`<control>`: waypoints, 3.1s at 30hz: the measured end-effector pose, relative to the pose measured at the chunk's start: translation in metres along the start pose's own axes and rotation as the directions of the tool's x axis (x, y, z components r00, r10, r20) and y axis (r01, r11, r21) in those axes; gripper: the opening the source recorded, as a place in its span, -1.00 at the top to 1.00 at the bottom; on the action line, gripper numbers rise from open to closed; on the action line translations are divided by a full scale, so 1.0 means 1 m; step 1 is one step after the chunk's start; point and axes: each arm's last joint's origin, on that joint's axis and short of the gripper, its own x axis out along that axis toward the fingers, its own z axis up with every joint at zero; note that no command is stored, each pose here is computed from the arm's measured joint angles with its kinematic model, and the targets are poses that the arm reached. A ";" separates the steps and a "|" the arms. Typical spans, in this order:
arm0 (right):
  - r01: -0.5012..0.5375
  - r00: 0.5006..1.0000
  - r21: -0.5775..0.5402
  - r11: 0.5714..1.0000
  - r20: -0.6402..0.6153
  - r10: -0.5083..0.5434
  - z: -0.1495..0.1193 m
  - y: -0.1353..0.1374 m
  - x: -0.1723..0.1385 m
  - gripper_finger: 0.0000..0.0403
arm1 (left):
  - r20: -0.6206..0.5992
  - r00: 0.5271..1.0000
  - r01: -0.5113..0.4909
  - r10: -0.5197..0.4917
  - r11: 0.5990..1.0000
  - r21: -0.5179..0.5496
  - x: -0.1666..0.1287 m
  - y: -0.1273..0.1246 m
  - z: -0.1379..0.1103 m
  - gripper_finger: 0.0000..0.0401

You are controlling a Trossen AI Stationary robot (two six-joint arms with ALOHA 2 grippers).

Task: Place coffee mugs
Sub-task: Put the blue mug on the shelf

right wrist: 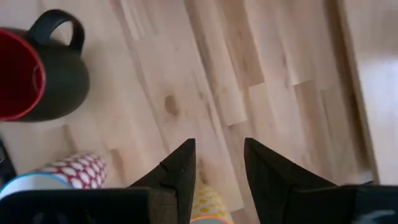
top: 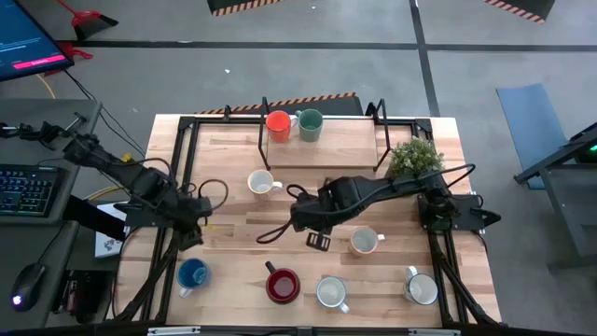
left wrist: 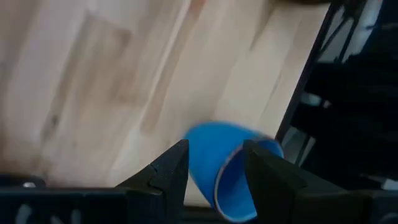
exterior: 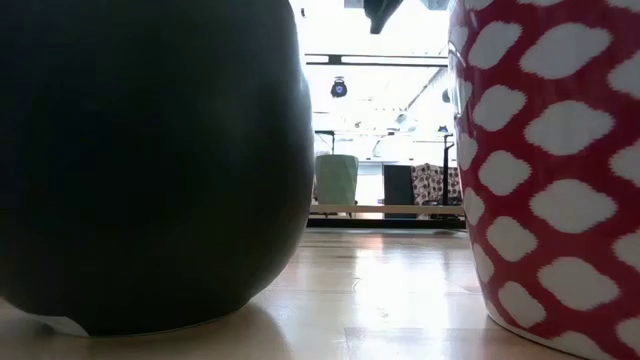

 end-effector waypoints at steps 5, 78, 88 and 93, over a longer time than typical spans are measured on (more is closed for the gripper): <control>0.032 0.999 -0.003 0.999 -0.019 -0.032 0.000 -0.002 0.009 0.43 | -0.085 0.996 -0.026 0.027 1.000 0.010 0.012 -0.013 -0.013 0.30; 0.244 0.938 0.132 0.961 0.218 -0.268 -0.029 -0.057 -0.056 0.43 | 0.337 0.835 -0.519 0.435 0.826 0.219 -0.011 -0.036 0.117 0.97; 0.155 0.847 0.308 0.938 0.448 -0.287 -0.081 -0.106 -0.143 0.43 | 0.446 0.761 -0.578 0.471 0.804 0.138 -0.067 -0.011 0.199 0.97; 0.141 0.835 0.267 0.953 0.486 -0.259 -0.097 -0.117 -0.160 0.43 | 0.429 0.758 -0.591 0.491 0.796 0.131 -0.071 0.004 0.248 0.97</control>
